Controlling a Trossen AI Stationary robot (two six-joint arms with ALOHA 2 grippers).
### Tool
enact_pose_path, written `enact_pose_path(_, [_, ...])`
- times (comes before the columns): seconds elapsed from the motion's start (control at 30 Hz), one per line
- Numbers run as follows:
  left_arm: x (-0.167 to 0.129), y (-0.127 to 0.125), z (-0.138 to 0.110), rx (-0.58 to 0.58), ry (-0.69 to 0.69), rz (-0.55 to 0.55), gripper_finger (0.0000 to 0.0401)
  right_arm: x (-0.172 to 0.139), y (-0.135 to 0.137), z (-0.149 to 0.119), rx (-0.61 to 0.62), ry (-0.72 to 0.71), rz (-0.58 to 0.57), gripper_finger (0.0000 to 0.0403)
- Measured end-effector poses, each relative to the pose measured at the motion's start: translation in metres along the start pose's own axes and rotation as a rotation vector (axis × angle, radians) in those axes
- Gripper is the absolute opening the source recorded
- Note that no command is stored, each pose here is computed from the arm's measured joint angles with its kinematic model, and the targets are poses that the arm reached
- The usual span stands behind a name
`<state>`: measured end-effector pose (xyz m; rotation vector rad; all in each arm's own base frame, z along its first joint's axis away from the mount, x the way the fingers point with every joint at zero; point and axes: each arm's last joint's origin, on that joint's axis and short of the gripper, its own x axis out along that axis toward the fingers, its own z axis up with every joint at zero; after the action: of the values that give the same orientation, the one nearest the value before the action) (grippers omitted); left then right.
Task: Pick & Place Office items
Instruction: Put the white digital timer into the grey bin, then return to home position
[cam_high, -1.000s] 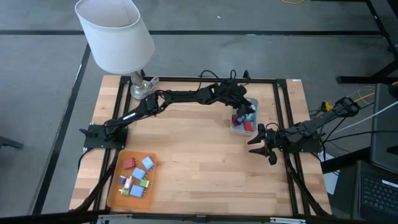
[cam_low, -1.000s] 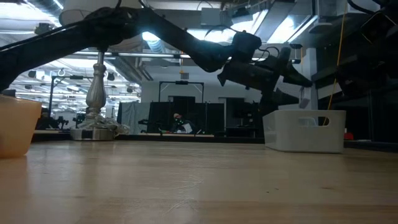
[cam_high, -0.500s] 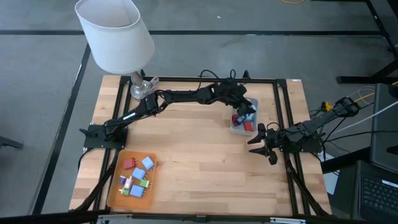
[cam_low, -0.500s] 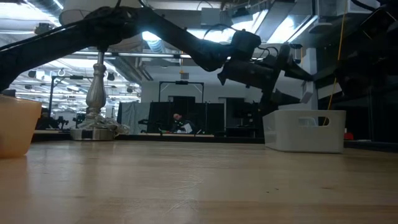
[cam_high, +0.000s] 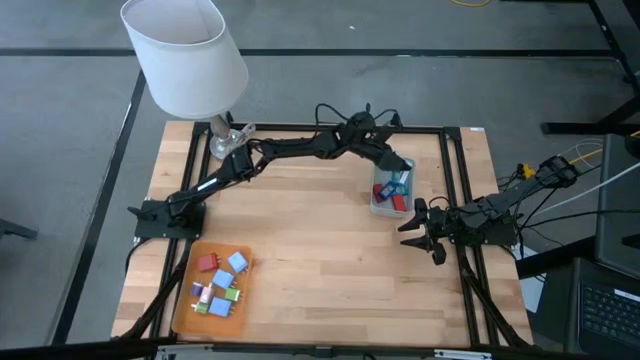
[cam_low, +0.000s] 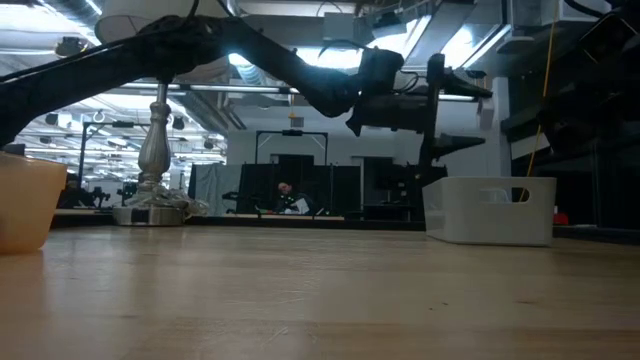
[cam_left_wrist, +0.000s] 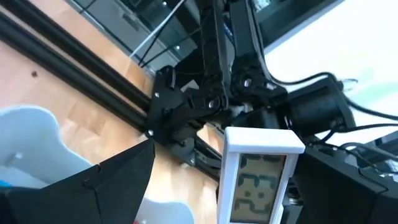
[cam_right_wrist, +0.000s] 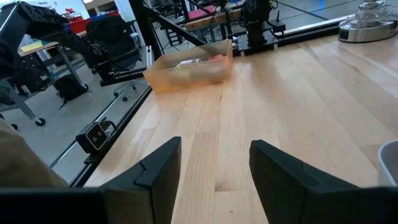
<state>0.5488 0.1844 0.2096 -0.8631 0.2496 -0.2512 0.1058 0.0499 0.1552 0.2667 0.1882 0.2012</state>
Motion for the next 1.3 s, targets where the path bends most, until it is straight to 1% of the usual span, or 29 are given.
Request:
enact_pose_path(0.13, [-0.003, 0.003, 0.003, -0.01, -0.006, 0.005, 0.0359, 0.0, 0.0, 0.0, 0.0, 0.0, 0.0, 0.019])
enact_pose_path(0.23, [-0.004, 0.002, 0.002, 0.04, 0.028, -0.031, 0.0358, 0.0, 0.0, 0.0, 0.002, 0.0, 0.0, 0.019])
enact_pose_path(0.3, [-0.002, 0.002, 0.001, 0.045, 0.038, -0.032, 0.0352, 0.0, 0.0, 0.0, 0.004, 0.0, 0.001, 0.019])
enact_pose_path(0.43, [-0.001, 0.006, -0.01, 0.017, 0.098, 0.062, 0.0332, 0.0, 0.0, 0.0, 0.005, 0.0, 0.001, 0.019])
enact_pose_path(0.5, [0.0, 0.006, -0.011, 0.05, 0.108, 0.066, 0.0329, 0.0, 0.0, 0.0, 0.014, 0.001, 0.0, 0.019])
enact_pose_path(0.63, [-0.001, 0.0, -0.004, 0.099, 0.065, 0.031, 0.0333, 0.0, 0.0, 0.0, 0.024, 0.001, 0.001, 0.019])
enact_pose_path(0.77, [-0.009, 0.002, 0.008, 0.091, -0.006, 0.035, 0.0337, 0.0, 0.0, 0.001, 0.022, -0.008, 0.004, 0.019])
enact_pose_path(0.83, [-0.018, 0.0, 0.02, 0.069, -0.042, 0.018, 0.0337, 0.0, 0.002, 0.006, 0.001, -0.065, 0.022, 0.019])
enact_pose_path(0.93, [-0.036, -0.021, 0.043, 0.097, -0.087, 0.007, 0.0338, -0.002, 0.006, 0.019, -0.079, -0.197, 0.053, 0.019])
enact_pose_path(1.0, [-0.051, -0.044, 0.059, 0.125, -0.111, -0.002, 0.0338, -0.004, 0.009, 0.029, -0.133, -0.28, 0.055, 0.019])
enact_pose_path(1.03, [-0.058, -0.055, 0.067, 0.145, -0.131, -0.014, 0.0337, -0.006, 0.01, 0.036, -0.14, -0.323, 0.037, 0.019])
enact_pose_path(1.17, [-0.092, -0.096, 0.095, 0.232, -0.216, -0.053, 0.0333, -0.014, 0.015, 0.07, -0.087, -0.475, -0.059, 0.019])
enact_pose_path(1.23, [-0.112, -0.124, 0.11, 0.265, -0.283, -0.084, 0.0332, -0.02, 0.018, 0.087, -0.056, -0.528, -0.095, 0.019])
enact_pose_path(1.3, [-0.138, -0.155, 0.124, 0.258, -0.338, -0.131, 0.0332, -0.027, 0.022, 0.106, -0.034, -0.585, -0.113, 0.019])
